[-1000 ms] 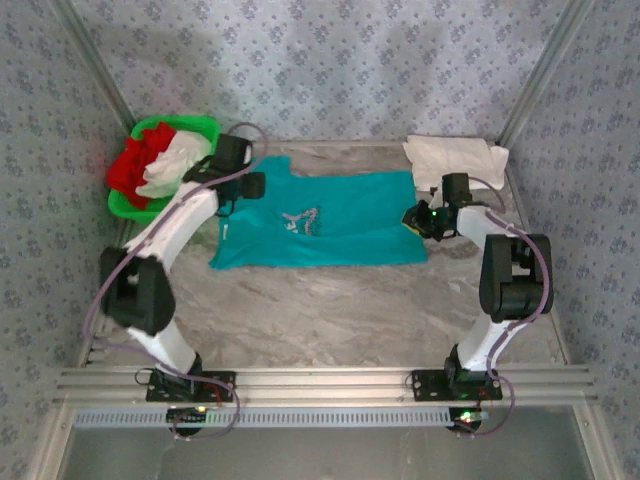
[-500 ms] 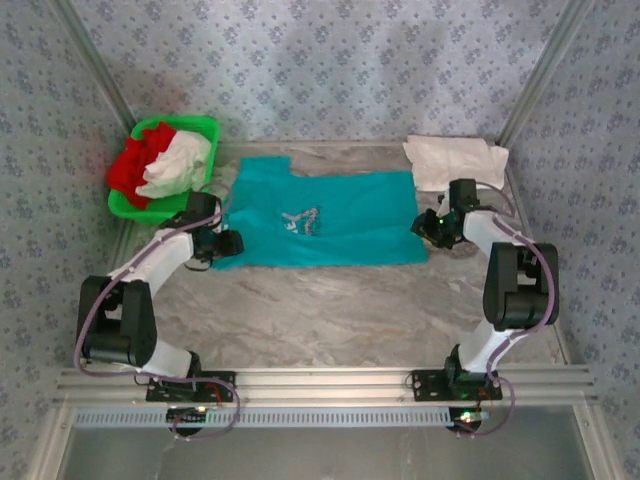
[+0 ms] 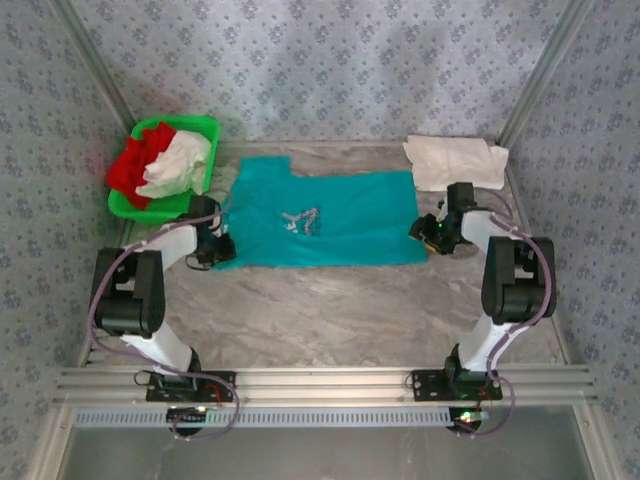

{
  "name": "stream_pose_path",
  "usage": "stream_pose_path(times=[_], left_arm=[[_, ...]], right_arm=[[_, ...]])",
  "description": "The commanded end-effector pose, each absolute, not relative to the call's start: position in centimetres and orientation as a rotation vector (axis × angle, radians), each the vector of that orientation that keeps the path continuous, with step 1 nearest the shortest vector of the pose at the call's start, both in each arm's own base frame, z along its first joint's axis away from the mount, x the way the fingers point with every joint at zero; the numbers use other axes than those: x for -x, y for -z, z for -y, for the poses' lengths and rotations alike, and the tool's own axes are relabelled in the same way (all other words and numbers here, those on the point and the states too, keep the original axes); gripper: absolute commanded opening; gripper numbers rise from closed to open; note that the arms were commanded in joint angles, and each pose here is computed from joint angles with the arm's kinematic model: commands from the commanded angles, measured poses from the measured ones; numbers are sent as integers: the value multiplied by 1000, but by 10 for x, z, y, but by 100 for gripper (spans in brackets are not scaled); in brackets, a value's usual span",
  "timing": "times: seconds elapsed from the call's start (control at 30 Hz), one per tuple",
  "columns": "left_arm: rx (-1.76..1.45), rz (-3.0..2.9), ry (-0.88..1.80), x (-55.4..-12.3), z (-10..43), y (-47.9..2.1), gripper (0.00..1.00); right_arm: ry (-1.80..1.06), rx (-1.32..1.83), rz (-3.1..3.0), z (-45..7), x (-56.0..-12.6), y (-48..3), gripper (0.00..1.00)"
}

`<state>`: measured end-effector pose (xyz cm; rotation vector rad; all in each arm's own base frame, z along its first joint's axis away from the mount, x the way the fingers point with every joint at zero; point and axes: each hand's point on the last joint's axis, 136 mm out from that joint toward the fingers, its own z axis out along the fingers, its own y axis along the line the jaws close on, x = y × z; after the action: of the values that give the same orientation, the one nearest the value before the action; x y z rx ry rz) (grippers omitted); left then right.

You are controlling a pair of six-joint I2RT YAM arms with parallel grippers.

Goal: Fold and stack the t-shirts

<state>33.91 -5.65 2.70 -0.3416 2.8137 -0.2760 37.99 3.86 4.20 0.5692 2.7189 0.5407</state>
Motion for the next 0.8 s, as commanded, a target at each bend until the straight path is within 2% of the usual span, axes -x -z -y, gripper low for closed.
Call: stream_pose_path(times=[0.0, 0.07, 0.13, 0.37, 0.73, 0.77], left_arm=[[366, -2820, 287, -344, 54, -29, 5], [372, -2822, 284, -341, 52, -29, 0], [373, -2814, 280, -341, 49, -35, 0], [384, -2821, 250, -337, 37, -56, 0], [421, -2892, 335, -326, 37, -48, 0], [427, -2897, 350, -324, 39, -46, 5]], right_arm=[[-513, -597, -2765, -35, -382, -31, 56], [-541, -597, -2778, -38, -382, -26, 52], [-562, -595, -2786, -42, -382, -21, 43], [-569, -657, -2772, -35, -376, -20, 0], [-566, -747, -2745, -13, -369, -19, 0], [-574, -744, -2749, -14, -369, -18, 0]])
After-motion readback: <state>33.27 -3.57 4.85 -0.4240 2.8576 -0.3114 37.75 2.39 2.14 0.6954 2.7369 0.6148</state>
